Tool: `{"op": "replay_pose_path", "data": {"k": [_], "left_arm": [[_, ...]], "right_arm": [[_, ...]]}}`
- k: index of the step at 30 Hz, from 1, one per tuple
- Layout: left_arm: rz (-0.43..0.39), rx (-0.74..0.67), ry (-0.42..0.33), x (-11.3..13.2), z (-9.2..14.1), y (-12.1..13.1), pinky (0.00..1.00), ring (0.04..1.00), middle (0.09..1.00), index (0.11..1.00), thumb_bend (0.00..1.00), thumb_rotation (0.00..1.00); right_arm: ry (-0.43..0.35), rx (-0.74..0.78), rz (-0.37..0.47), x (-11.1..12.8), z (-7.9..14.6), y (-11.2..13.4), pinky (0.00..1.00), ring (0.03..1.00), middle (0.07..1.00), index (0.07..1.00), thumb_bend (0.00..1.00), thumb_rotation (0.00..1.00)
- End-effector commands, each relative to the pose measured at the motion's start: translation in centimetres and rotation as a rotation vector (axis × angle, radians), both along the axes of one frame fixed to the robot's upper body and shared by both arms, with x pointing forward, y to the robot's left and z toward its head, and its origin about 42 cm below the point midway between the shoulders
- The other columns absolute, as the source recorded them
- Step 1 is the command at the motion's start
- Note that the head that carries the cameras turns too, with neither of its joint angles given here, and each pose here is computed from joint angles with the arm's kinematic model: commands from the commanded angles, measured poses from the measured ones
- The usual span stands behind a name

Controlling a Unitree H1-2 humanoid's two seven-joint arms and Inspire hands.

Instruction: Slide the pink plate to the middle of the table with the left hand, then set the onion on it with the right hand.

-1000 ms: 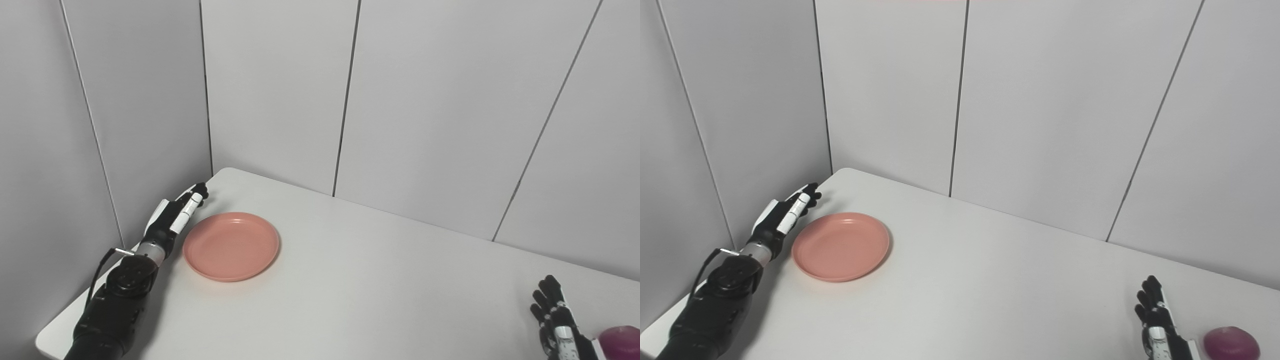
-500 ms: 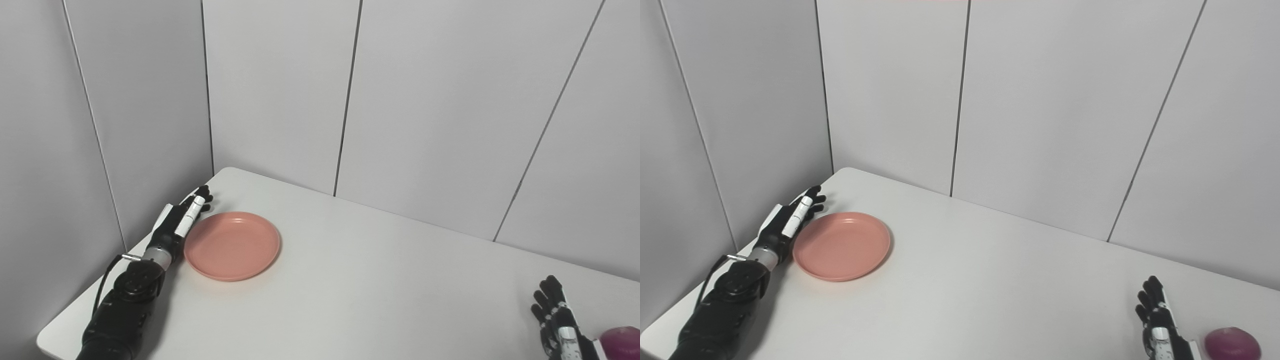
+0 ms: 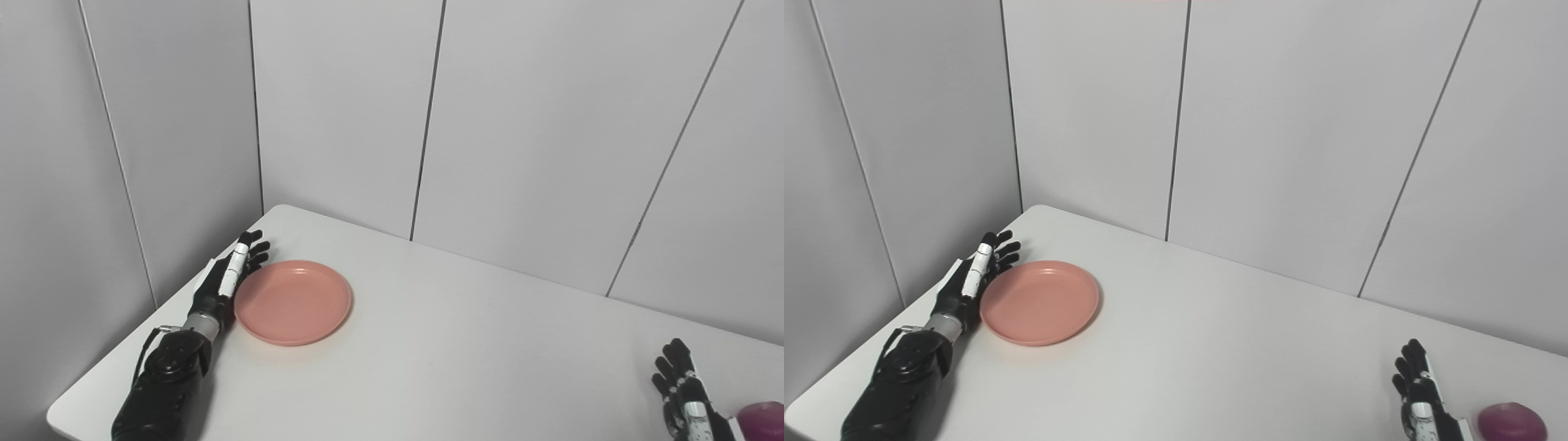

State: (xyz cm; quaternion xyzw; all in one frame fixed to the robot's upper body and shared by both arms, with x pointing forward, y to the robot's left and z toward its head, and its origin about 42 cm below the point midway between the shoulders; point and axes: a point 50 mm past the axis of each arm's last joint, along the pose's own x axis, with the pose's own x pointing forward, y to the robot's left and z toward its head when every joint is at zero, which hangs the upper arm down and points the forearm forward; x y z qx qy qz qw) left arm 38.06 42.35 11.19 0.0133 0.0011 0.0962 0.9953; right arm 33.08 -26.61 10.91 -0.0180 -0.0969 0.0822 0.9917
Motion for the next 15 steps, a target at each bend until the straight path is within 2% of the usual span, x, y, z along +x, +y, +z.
{"op": "replay_pose_path", "data": {"k": [1,9,15], "left_arm": [[-0.042,-0.043,-0.050,1.0,1.2,-0.6,0.93,0.913,0.905,0.902,0.80,1.00],[-0.053,-0.151,-0.069,1.1,1.0,-1.1,0.94,0.916,0.910,0.913,0.82,1.00],[-0.096,-0.183,-0.071,1.3,0.8,-2.2,0.95,0.920,0.914,0.918,0.84,1.00]], "right_arm": [[0.108,0.012,-0.029,-2.6,-3.4,-0.8,1.00,1.000,1.000,1.000,0.60,0.92],[0.105,-0.005,-0.035,-2.6,-3.3,-0.8,1.00,1.000,0.992,1.000,0.63,0.92],[0.105,-0.009,-0.034,-2.5,-3.2,-0.8,1.00,1.000,0.990,1.000,0.63,0.92]]}}
